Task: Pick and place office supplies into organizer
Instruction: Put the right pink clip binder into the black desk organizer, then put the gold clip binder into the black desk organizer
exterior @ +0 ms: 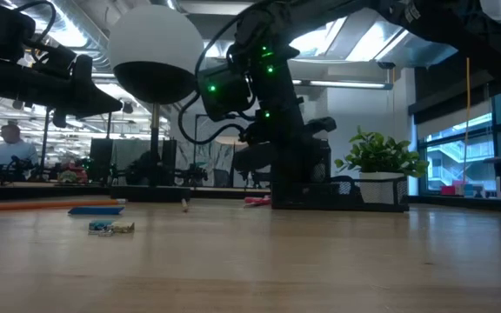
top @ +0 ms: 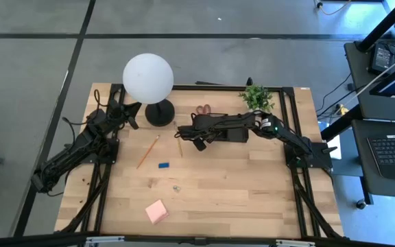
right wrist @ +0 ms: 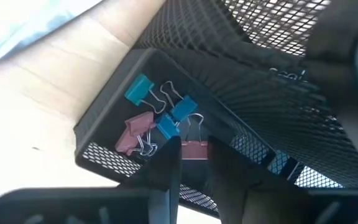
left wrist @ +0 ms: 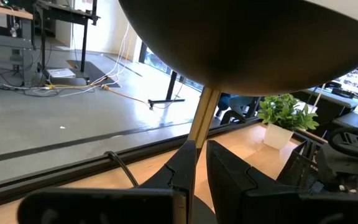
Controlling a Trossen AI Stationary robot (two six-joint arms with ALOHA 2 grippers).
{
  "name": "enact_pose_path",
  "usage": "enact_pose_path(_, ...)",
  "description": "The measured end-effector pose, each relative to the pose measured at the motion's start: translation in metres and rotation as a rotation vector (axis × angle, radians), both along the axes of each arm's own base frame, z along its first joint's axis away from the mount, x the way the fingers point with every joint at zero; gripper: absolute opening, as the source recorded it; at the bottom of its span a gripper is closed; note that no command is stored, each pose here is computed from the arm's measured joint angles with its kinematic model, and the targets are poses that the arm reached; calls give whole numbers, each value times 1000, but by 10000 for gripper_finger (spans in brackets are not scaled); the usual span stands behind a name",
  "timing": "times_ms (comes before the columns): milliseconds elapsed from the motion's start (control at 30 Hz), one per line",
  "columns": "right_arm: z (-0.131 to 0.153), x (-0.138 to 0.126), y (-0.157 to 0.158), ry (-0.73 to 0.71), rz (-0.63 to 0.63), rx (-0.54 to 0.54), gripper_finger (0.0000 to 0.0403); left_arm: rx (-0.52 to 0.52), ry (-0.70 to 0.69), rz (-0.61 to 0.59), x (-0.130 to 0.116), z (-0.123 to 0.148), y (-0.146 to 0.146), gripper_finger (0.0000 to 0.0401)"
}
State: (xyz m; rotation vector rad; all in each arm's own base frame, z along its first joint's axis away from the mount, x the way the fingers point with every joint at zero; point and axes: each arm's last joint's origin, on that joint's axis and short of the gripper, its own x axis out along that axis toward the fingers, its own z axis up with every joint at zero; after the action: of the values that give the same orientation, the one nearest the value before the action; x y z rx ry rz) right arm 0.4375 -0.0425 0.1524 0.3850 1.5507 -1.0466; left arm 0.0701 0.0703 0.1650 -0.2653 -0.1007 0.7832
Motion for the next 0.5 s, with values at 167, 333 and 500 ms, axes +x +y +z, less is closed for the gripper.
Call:
enact_pose_path(167,0,0,0,1,3,1,98,0,-1,0,0,0,0,33)
enact_pose_path(333,0,0,0,1,1,-3,133,-1,-1,0,0,0,0,33)
enact_pose_path(500,11,2,5,-5,-6,2,146,0,0,0,0,0,0,33)
